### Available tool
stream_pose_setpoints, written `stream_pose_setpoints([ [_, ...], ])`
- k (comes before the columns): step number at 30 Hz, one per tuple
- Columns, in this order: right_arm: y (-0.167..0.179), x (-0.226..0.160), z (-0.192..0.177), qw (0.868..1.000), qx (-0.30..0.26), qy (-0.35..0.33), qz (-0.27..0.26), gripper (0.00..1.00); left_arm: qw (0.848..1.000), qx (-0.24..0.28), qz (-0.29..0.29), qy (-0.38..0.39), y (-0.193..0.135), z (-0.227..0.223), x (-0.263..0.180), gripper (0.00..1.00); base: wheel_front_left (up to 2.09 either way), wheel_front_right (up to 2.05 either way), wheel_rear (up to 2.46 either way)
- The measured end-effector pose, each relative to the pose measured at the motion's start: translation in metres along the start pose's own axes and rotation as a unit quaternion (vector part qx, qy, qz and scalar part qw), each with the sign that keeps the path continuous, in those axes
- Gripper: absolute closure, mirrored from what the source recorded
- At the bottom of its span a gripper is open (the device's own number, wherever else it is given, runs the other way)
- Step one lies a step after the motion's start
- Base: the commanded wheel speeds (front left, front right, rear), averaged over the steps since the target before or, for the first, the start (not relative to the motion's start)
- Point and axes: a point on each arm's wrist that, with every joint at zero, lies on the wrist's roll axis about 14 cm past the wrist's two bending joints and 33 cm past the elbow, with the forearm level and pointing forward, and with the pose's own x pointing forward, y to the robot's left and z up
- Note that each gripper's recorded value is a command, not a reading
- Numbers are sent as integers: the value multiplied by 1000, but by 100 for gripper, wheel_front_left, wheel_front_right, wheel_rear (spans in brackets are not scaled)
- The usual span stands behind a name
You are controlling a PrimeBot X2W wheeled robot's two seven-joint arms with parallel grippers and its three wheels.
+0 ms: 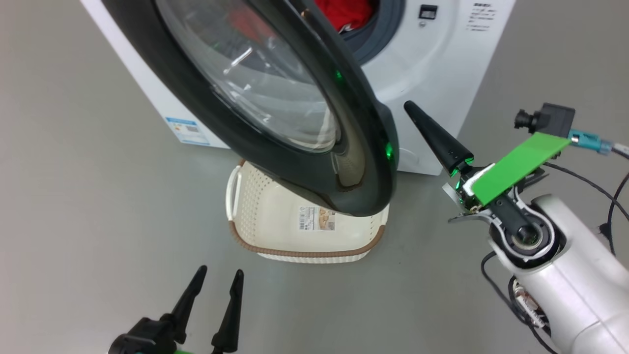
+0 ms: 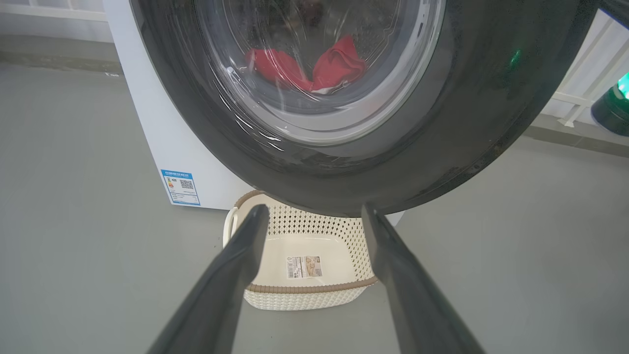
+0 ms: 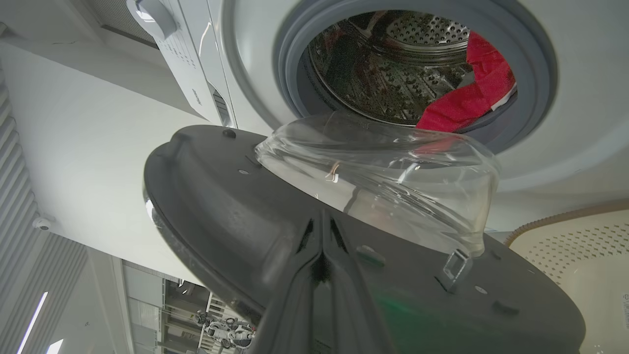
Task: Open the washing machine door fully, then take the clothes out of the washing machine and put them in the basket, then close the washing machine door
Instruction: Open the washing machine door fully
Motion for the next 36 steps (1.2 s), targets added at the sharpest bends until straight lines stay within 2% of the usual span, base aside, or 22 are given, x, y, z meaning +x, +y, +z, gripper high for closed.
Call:
stream_pose_setpoints([
  [8,-20,16,-33,990,60,129,-16,100,1000,-11,18,1,9,0,-2,0,0,0,0],
  [14,-15,22,-51,982,70,175,-8,100,999,-14,33,-3,17,3,-8,0,0,0,0],
  [27,-2,3,-125,960,83,268,-4,100,997,-20,70,-33,35,19,-35,0,0,0,0],
  [36,21,-1,-172,940,92,327,19,100,992,-31,111,-49,53,24,-61,0,0,0,0],
])
